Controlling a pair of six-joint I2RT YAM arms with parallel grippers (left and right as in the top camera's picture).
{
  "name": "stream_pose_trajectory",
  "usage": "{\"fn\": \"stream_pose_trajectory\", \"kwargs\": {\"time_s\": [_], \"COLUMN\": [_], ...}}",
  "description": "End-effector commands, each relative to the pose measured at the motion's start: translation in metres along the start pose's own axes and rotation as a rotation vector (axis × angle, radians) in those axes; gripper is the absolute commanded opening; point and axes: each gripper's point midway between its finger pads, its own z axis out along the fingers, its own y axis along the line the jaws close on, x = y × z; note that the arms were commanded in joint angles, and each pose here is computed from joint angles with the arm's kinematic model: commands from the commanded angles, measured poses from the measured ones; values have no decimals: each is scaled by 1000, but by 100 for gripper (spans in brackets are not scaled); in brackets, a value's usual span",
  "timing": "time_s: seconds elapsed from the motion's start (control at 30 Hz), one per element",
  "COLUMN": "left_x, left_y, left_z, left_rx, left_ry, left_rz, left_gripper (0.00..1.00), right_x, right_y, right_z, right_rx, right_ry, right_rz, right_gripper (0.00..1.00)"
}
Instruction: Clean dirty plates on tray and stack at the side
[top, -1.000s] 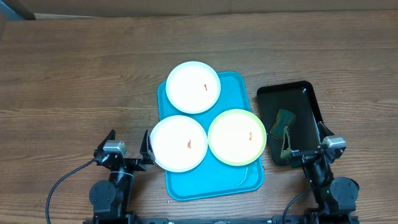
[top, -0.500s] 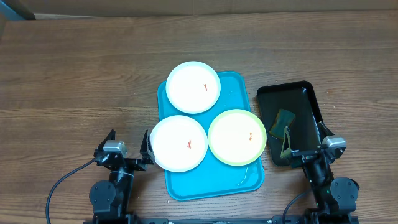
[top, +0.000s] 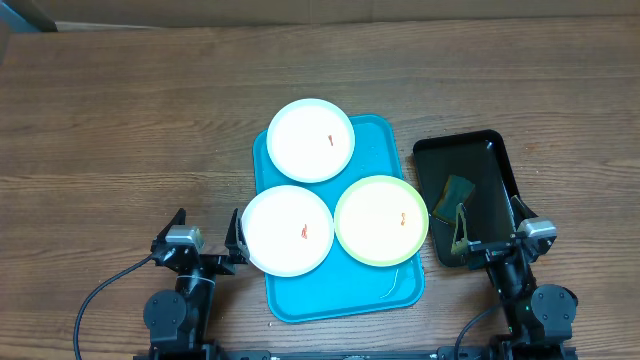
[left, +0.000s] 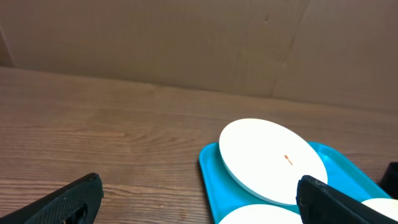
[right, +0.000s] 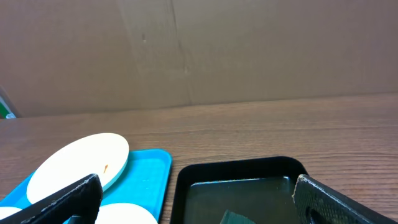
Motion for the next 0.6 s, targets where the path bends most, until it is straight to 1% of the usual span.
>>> {"fn": "stream_pose_trajectory", "kwargs": {"time_s": [0.0, 0.13, 0.2, 0.3, 0.4, 0.47, 0.57], "left_x": [1, 2, 1, 0, -3, -13, -38], "left_y": [-5, -15, -28, -49, -57, -63, -71], "left_z": [0, -1, -2, -7, -10, -12, -18], "left_rx": [34, 88, 161, 284, 336, 370, 420], "left_ry": [6, 18, 31, 50, 46, 8, -91], "left_rz": [-100, -231, -261, -253, -245, -228, -186], "left_gripper": [100, 100, 100, 100, 100, 100, 100], "right_x": [2, 2, 0, -7, -14, -21, -35], "right_y": [-2, 1, 13, 43, 70, 76, 79], "right_z": [0, 0, 0, -5, -15, -19, -22], "right_rx": [5, -10, -77, -249, -412, -452, -460], "right_ry": [-2, -3, -9, -30, -53, -60, -69], "right_rz": [3, 3, 0, -15, -30, 29, 104], "right_gripper": [100, 100, 100, 100, 100, 100, 100]}}
